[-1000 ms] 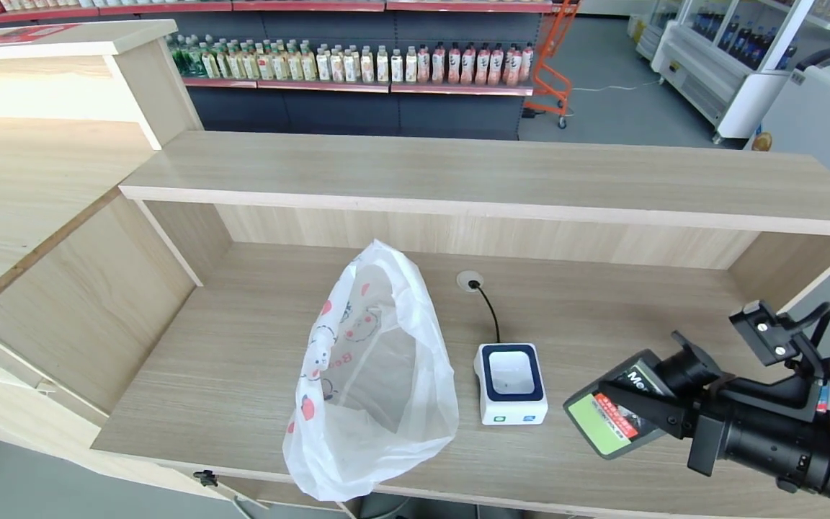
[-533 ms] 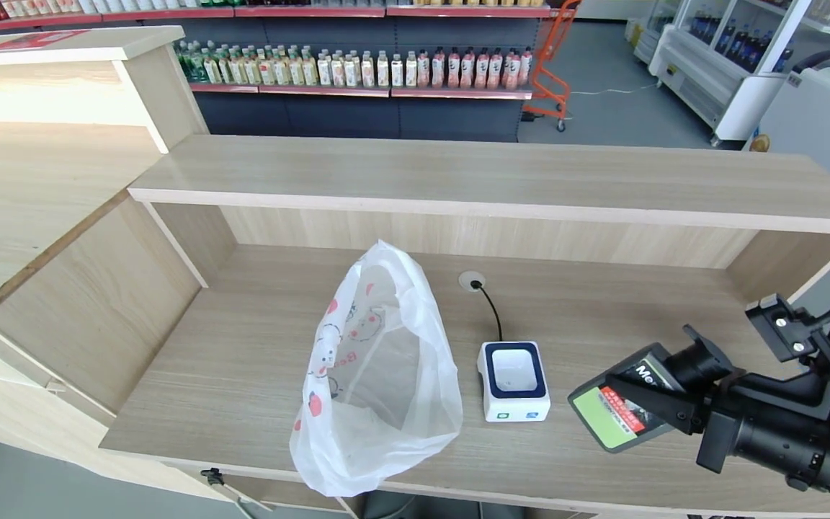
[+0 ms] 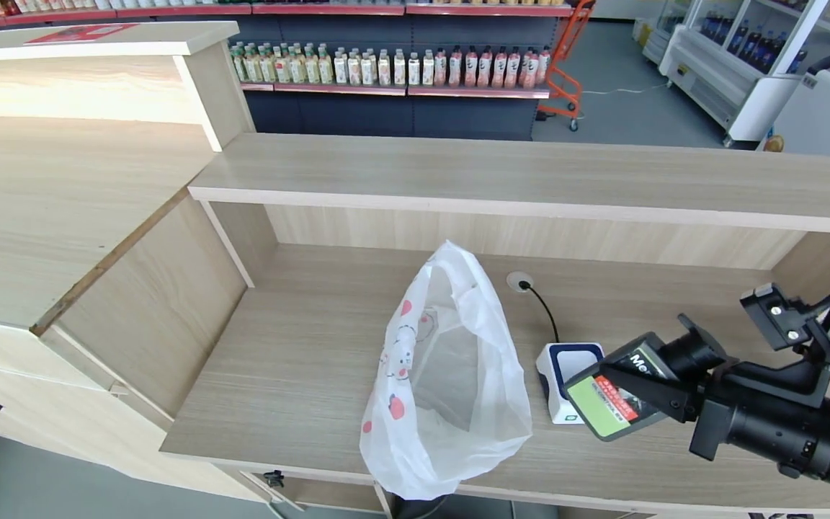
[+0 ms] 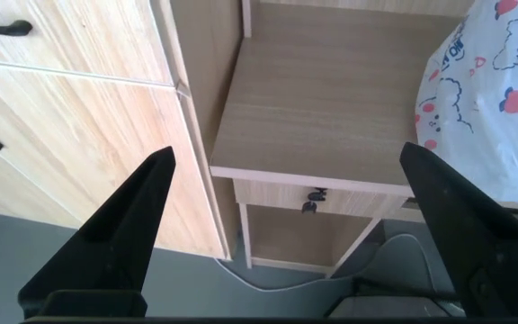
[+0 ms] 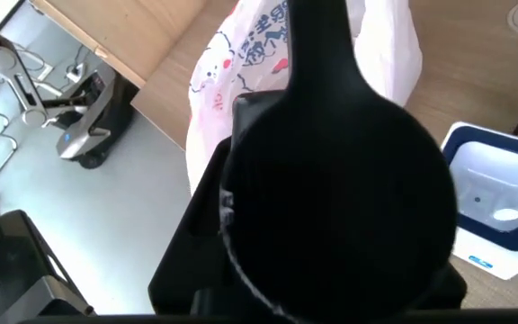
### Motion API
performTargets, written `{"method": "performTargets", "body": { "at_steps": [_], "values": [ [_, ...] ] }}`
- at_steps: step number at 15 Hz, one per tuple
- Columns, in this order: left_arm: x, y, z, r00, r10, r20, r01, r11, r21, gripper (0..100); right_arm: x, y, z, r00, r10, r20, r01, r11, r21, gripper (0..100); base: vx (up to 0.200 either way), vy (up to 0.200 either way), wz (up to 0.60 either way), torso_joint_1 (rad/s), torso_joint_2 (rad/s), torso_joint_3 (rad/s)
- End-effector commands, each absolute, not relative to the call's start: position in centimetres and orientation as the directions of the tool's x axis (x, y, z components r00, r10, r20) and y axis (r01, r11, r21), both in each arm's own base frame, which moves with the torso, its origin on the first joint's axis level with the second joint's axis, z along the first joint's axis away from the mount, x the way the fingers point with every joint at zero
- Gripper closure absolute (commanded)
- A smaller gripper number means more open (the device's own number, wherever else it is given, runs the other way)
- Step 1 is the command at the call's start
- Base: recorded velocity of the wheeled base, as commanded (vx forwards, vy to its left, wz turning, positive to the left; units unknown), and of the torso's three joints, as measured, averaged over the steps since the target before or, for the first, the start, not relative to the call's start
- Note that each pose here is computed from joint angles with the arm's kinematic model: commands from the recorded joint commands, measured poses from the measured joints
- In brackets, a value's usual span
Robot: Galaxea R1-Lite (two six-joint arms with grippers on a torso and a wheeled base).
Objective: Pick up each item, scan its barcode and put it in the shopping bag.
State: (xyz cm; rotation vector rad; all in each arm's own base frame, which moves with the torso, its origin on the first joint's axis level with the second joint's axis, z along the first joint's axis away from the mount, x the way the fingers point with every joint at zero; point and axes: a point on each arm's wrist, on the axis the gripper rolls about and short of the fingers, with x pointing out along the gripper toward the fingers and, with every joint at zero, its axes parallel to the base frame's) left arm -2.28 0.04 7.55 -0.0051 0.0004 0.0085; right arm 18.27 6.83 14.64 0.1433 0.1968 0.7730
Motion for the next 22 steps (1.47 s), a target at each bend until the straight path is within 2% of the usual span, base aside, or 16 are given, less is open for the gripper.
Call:
{"method": "performTargets", "body": {
  "at_steps": [1, 6, 10, 12, 16, 22],
  "values": [
    [-2.3, 0.0, 7.5, 1.000, 0.009, 0.000, -0.009, 1.000, -0.005, 0, 20.0, 7.3, 14.5, 0.700, 0.702, -0.134, -0.673, 0.710, 0.205, 100, 0.000, 0.000, 0.00, 0.000, 0.00, 0.000],
    [-2.3, 0.0, 7.5, 1.000, 0.009, 0.000, -0.009, 1.000, -0.005, 0, 25.9, 9.4, 12.5, 0.715, 0.672, -0.193, -0.656, 0.740, 0.148, 100, 0.000, 0.000, 0.00, 0.000, 0.00, 0.000],
    [-2.3, 0.0, 7.5, 1.000, 0.009, 0.000, -0.009, 1.000, -0.005, 0, 31.1, 13.3, 9.6, 0.723, 0.660, -0.207, -0.668, 0.743, 0.037, 100, 0.000, 0.000, 0.00, 0.000, 0.00, 0.000],
    [-2.3, 0.0, 7.5, 1.000, 0.009, 0.000, -0.009, 1.000, -0.005, 0, 31.5, 15.2, 7.9, 0.699, 0.691, -0.185, -0.699, 0.714, 0.026, 100, 0.000, 0.000, 0.00, 0.000, 0.00, 0.000],
    [-2.3, 0.0, 7.5, 1.000, 0.009, 0.000, -0.009, 1.000, -0.005, 0, 32.8, 17.1, 4.2, 0.666, 0.709, -0.231, -0.730, 0.683, -0.006, 100, 0.000, 0.000, 0.00, 0.000, 0.00, 0.000],
    [-2.3, 0.0, 7.5, 1.000, 0.009, 0.000, -0.009, 1.000, -0.005, 0, 35.7, 19.6, 2.4, 0.656, 0.728, -0.199, -0.754, 0.646, -0.120, 100, 0.000, 0.000, 0.00, 0.000, 0.00, 0.000]
  ]
}}
